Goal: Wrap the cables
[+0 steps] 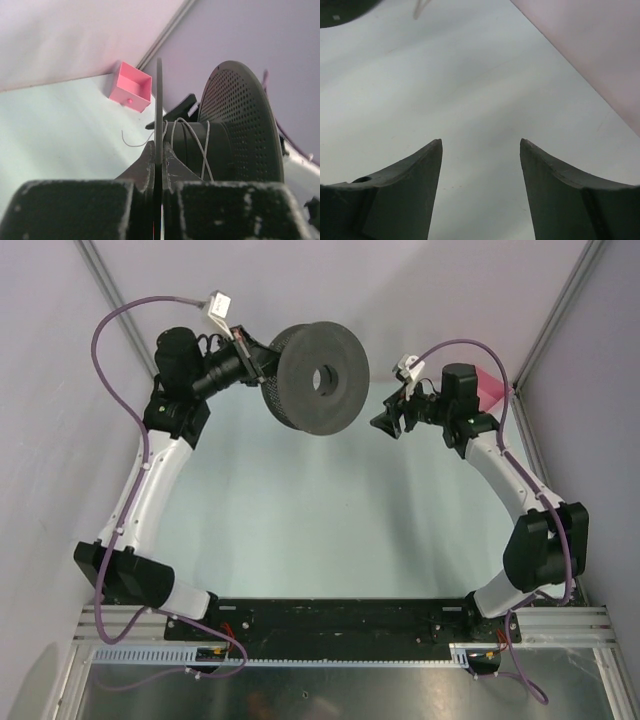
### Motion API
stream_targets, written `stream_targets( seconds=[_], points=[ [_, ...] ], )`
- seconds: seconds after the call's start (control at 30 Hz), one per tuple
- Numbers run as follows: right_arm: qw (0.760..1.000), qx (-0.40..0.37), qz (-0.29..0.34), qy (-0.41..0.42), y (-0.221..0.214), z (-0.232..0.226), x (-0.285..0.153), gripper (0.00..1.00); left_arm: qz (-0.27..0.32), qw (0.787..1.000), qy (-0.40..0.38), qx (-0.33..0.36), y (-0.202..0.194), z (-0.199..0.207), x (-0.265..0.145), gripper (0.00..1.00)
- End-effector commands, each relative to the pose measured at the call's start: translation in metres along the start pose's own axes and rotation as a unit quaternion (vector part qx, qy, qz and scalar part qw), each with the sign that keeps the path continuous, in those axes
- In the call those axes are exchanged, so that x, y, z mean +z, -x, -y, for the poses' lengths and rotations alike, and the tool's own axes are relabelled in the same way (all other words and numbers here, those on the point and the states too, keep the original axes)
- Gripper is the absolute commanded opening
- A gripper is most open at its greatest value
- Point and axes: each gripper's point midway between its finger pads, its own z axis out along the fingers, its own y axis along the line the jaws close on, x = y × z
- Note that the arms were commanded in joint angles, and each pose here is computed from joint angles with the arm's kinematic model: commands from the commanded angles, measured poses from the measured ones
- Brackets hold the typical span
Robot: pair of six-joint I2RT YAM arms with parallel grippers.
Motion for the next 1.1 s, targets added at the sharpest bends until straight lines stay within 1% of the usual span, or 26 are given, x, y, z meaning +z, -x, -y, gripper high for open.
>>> stream_targets(
  seconds=[0.0,0.13,0.23,0.3,0.4,0.6,0.67,0.8,0.9,0.97,1.07],
  points=[
    [0.999,0.015,0.052,0.005,0.041,-0.013,-0.016,0.70,0.075,0.992,0.022,-0.099,0.047,-0.003,-0.008,0.00],
    [0.997,0.033,0.066,-0.002,0.049,-0.014,-0.020,0.73,0.062,0.984,0.019,-0.167,0.041,-0.020,-0.009,0.00],
    [0.996,0.039,0.081,0.003,0.058,-0.016,-0.022,0.74,0.043,0.982,-0.003,-0.185,0.035,-0.023,-0.011,0.00],
    [0.995,0.047,0.085,0.005,0.061,-0.017,-0.024,0.74,0.030,0.982,-0.019,-0.186,0.032,-0.022,-0.012,0.00],
    [0.994,0.038,0.098,0.002,0.069,-0.016,-0.026,0.75,0.014,0.983,-0.078,-0.163,0.027,-0.006,-0.016,0.00],
    [0.994,0.026,0.107,0.013,0.074,-0.023,-0.032,0.75,-0.046,0.977,-0.156,-0.138,0.009,0.015,-0.025,0.00],
    [0.992,0.011,0.126,0.021,0.081,-0.030,-0.037,0.74,-0.065,0.973,-0.181,-0.131,0.006,0.023,-0.029,0.00],
    [0.984,-0.024,0.174,0.023,0.093,-0.048,-0.053,0.74,-0.083,0.968,-0.212,-0.110,0.008,0.037,-0.036,0.00],
    [0.980,-0.057,0.186,0.027,0.097,-0.069,-0.061,0.74,-0.097,0.963,-0.229,-0.100,0.009,0.046,-0.040,0.00],
    [0.976,-0.098,0.191,0.026,0.098,-0.085,-0.063,0.74,-0.104,0.961,-0.237,-0.094,0.009,0.050,-0.043,0.00],
    [0.963,-0.175,0.204,0.013,0.100,-0.106,-0.063,0.73,-0.114,0.959,-0.244,-0.093,0.008,0.054,-0.045,0.00]
  ],
)
